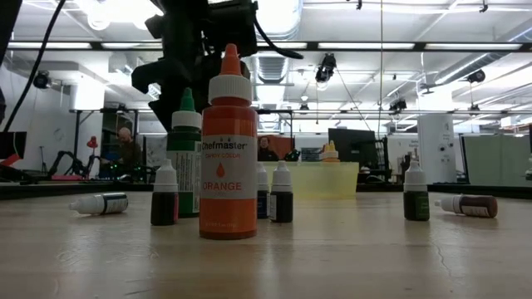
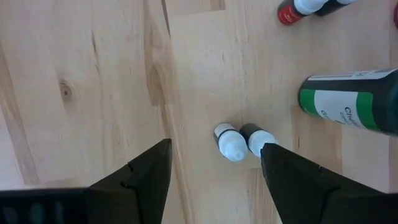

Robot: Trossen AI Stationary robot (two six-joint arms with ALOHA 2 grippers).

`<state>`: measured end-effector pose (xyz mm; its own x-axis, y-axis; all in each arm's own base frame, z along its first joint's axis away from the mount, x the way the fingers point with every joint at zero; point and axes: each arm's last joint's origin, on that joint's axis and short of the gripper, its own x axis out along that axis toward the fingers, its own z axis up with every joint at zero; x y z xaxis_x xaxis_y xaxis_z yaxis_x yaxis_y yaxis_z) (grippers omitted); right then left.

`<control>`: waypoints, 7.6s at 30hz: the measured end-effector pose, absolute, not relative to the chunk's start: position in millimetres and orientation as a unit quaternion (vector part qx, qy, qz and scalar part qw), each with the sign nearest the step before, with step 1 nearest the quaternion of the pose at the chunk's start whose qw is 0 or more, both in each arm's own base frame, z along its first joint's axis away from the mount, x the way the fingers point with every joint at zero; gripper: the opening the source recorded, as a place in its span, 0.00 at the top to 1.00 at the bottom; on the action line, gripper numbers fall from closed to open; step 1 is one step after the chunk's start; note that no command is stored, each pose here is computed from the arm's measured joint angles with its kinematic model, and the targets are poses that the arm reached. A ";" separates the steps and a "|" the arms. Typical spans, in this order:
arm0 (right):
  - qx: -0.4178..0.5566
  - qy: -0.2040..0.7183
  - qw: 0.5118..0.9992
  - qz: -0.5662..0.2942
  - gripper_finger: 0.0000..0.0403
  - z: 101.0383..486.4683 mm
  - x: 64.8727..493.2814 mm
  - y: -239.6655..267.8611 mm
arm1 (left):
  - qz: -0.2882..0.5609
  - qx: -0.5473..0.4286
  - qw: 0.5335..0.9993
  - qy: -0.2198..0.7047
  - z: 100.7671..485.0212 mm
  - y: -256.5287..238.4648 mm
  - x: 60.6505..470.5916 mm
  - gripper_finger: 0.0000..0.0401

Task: Pick & Place food coloring
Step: Put the top small violet food coloring bottle into the yellow bin

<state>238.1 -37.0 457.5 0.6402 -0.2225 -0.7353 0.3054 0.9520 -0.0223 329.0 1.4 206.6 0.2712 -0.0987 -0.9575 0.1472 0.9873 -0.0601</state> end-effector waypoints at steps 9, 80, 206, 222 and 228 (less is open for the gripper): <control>0.052 0.398 0.904 -0.146 0.57 457.5 238.1 -36.8 | -0.077 0.020 0.797 0.598 202.2 1.3 328.0 0.46; 0.059 0.395 0.905 -0.149 0.57 457.8 238.3 -36.9 | -0.079 0.017 0.807 0.584 180.7 1.1 323.7 0.46; 0.064 0.390 0.903 -0.166 0.57 458.2 238.3 -37.8 | 0.117 -0.051 0.819 0.560 237.9 209.8 367.0 0.89; 0.061 0.389 0.902 -0.179 0.57 458.3 238.1 -38.4 | 0.089 -0.039 0.800 0.592 217.2 214.8 367.5 0.89; 0.061 0.389 0.902 -0.179 0.57 458.3 238.2 -38.4 | 0.076 -0.027 0.797 0.598 214.1 215.0 367.6 0.89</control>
<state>238.2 -38.4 458.3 0.6330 -0.2754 -0.7235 0.3708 0.9283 -0.0290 367.6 215.0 214.1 0.2723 0.0897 -0.9580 -0.1533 0.9870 0.0488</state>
